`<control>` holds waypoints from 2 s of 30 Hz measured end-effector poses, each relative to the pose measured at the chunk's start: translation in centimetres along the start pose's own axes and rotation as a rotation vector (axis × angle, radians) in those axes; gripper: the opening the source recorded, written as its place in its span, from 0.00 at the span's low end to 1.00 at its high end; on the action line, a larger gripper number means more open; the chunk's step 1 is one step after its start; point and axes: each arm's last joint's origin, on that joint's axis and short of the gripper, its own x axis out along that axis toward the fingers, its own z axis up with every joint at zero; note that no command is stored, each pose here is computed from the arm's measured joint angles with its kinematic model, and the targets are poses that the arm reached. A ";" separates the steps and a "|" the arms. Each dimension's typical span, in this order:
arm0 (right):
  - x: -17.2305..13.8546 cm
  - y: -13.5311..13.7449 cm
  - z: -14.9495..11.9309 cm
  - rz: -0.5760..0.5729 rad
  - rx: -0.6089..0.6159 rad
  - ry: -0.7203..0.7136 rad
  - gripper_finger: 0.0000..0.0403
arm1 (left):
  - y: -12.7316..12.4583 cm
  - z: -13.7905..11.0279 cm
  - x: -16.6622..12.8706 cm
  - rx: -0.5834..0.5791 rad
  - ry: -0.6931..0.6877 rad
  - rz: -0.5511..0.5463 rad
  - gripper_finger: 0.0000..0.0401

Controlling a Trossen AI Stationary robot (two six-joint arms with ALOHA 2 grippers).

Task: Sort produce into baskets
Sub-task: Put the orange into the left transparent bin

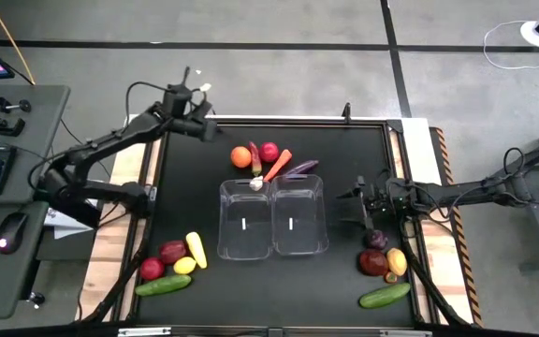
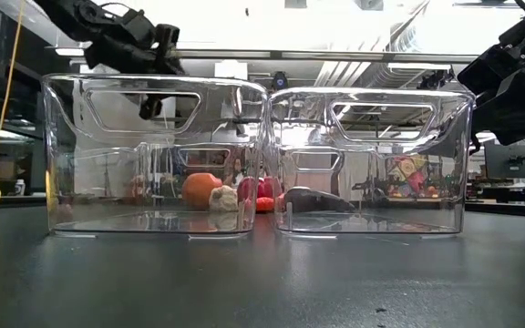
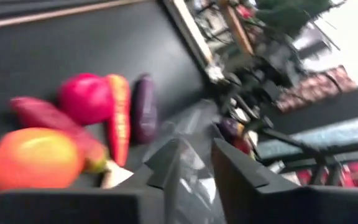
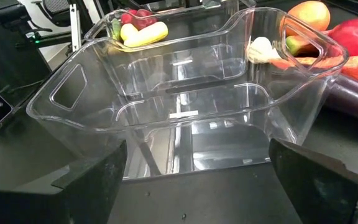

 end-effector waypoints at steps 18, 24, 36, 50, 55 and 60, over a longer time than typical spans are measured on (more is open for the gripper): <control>0.0 0.0 0.0 -0.001 0.000 0.000 0.96 | -11.4 2.3 1.8 0.564 0.004 -0.141 0.71; 0.0 0.0 0.0 -0.001 0.000 0.000 0.96 | -12.2 3.7 0.7 0.947 0.154 0.301 0.73; 0.0 0.0 0.0 -0.001 0.000 0.000 0.96 | -5.8 2.3 7.2 1.073 0.557 0.446 0.73; 0.0 0.0 0.0 -0.001 0.000 0.000 0.96 | -1.5 1.5 11.4 1.019 0.718 0.550 0.73; 0.0 0.0 0.0 -0.001 0.000 0.000 0.96 | -1.5 1.8 11.4 1.023 0.691 0.551 0.79; 0.0 0.0 0.0 -0.001 0.000 0.001 0.96 | -1.6 2.3 11.7 1.015 0.613 0.569 0.86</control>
